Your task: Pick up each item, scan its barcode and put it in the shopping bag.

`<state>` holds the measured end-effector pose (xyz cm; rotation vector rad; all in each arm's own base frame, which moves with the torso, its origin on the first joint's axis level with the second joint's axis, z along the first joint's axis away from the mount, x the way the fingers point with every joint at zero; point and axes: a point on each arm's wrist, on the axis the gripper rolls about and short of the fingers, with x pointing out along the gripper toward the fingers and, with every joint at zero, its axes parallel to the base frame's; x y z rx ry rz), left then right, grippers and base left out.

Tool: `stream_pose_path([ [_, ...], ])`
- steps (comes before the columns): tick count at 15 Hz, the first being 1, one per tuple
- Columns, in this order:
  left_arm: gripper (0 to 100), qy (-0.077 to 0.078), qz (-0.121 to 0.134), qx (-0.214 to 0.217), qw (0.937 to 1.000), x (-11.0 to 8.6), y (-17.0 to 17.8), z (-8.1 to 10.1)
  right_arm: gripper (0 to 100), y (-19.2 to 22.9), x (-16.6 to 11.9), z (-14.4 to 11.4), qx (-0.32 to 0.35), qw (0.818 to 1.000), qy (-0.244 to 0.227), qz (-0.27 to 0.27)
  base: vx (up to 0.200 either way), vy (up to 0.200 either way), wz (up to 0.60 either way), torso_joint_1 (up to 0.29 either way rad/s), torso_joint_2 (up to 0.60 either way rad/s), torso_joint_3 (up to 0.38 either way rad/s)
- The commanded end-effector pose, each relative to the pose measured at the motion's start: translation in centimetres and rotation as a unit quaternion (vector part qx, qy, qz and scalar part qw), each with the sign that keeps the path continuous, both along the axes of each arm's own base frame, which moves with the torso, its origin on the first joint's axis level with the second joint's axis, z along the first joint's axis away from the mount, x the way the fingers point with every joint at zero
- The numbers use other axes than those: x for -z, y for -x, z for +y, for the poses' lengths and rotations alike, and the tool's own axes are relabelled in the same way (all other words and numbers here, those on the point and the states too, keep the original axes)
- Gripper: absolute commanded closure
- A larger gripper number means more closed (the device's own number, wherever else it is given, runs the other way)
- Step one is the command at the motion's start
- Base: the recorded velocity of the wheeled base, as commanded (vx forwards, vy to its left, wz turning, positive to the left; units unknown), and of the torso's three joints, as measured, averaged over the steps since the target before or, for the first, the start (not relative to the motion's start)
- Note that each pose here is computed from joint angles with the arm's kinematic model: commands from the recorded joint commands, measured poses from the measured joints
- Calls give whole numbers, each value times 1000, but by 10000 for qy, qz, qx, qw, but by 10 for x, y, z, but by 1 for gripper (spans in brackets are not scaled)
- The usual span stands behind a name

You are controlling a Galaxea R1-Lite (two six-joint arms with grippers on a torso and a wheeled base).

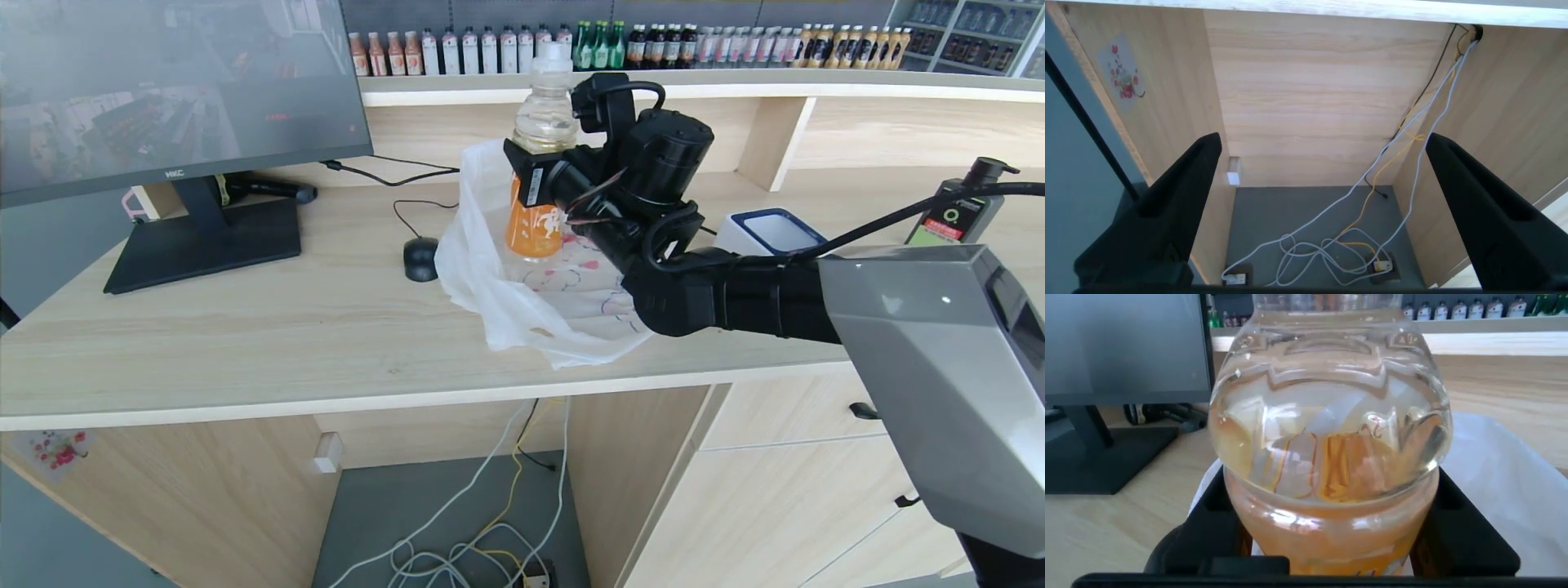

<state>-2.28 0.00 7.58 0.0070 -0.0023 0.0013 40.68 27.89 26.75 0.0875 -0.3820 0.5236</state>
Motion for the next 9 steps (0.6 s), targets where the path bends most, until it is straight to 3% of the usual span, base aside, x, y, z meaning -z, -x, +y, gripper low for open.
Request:
stream_pose_path([
  [1,0,4,-4,-1,10000,0,0,0,100,-3,5,0,19,10000,31,35,0,0,0,0,0,0],
  [9,0,-3,-4,-1,10000,0,0,0,100,-9,19,4,65,9998,189,94,0,0,0,0,0,0],
])
